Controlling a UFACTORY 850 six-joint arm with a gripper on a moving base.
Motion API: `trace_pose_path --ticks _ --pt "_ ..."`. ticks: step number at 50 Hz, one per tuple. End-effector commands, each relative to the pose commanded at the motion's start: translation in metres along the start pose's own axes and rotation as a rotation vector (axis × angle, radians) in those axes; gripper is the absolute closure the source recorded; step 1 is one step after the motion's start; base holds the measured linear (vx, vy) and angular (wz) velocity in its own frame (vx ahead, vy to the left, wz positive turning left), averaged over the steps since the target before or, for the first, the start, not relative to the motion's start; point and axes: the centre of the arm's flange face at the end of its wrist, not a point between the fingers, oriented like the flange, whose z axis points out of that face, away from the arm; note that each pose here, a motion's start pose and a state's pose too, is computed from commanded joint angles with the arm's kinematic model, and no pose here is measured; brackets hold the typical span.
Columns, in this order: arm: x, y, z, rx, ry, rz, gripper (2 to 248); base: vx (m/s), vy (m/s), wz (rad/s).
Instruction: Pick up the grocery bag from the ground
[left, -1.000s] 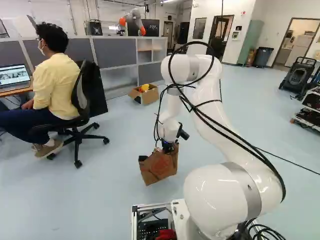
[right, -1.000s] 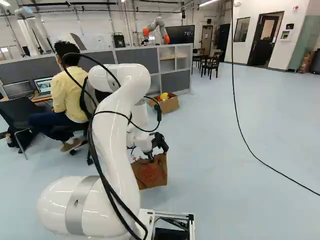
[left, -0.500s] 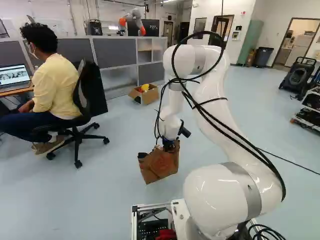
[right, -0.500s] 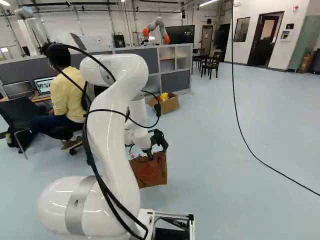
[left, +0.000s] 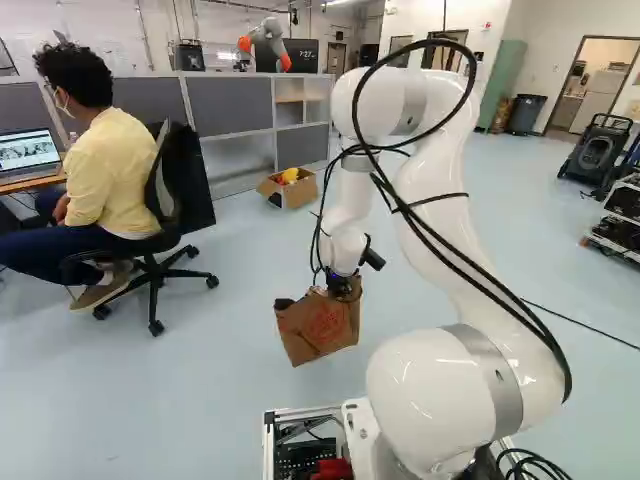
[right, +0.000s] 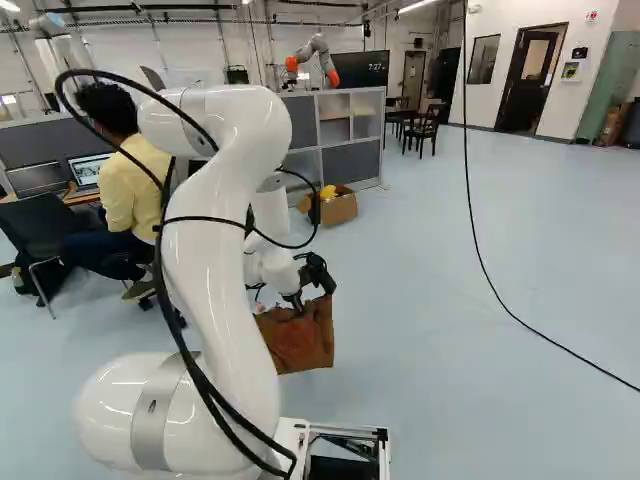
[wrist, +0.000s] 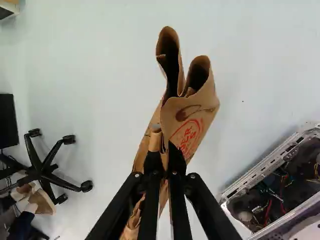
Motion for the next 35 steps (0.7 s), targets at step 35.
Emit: trace_pose_path --ticks 35 --pt "-0.004 0.006 -0.054 0.044 0.026 -0.001 227 0.0 0.0 0.0"
